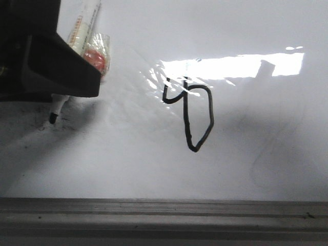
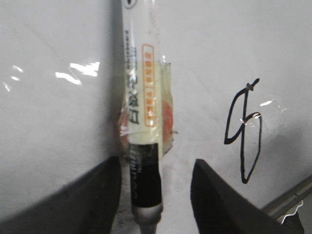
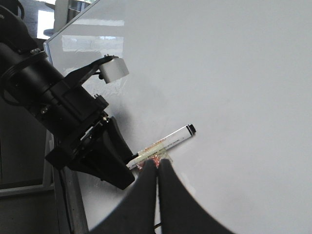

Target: Write number 8 on whiteboard

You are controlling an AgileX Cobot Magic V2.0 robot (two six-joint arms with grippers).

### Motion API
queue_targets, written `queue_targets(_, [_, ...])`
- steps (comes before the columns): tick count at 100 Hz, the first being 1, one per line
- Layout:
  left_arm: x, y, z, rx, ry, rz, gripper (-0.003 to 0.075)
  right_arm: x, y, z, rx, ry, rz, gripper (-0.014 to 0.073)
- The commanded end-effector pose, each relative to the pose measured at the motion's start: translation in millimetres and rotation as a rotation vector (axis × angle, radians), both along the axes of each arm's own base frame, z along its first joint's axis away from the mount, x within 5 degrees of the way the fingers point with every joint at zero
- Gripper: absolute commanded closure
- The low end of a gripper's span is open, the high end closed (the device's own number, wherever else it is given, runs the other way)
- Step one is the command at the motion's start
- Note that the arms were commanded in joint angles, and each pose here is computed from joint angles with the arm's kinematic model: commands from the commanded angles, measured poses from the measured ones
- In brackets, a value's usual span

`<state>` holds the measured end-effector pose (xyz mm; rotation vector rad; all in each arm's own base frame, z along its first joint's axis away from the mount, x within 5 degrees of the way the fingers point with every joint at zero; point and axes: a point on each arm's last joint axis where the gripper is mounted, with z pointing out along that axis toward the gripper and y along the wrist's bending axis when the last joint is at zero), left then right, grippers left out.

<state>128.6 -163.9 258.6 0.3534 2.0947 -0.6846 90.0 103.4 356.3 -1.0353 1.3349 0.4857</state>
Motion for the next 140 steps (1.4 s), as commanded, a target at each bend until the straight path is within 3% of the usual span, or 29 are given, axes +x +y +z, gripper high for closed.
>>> queue_targets(1, [10.3,10.9,2.8,0.047,-0.038,0.143,0.0236,0.9,-2.9,11.0,0.056,-0.014,-0.035,0.0660])
queue_targets(7, [10.3,10.9,2.8,0.047,-0.038,0.143,0.0148,0.9,-2.9,11.0,0.056,-0.014,-0.035,0.0660])
queue_targets(13, [10.2,11.2,3.3,0.045,-0.040,0.143,0.0108,1.0,-2.9,11.0,0.056,-0.014,-0.035,0.0660])
queue_targets(32, [4.1,19.0,17.2,-0.021,-0.070,0.135,0.0114,-1.5,-5.3,12.2,0.065,-0.025,-0.040,0.0660])
queue_targets(48, [-11.4,42.4,35.4,-0.066,-0.180,0.099,0.0126,-12.0,-18.4,-2.0,0.088,-0.048,-0.094,0.0660])
queue_targets(67, [-38.8,76.6,40.1,-0.176,-0.278,0.044,0.0286,-33.2,-44.3,-43.2,0.135,-0.089,-0.195,0.0660])
queue_targets(74, [-47.7,86.7,36.6,-0.220,-0.298,0.022,0.0402,-41.7,-51.2,-58.4,0.168,-0.089,-0.204,0.0660])
queue_targets(89, [-59.8,101.8,24.5,-0.275,-0.324,-0.003,0.0741,-55.1,-59.6,-79.7,0.237,-0.087,-0.191,0.0660])
queue_targets(140, [-66.0,106.7,17.3,-0.320,-0.311,-0.025,0.0741,-60.3,-61.4,-86.0,0.254,-0.094,-0.172,0.0660])
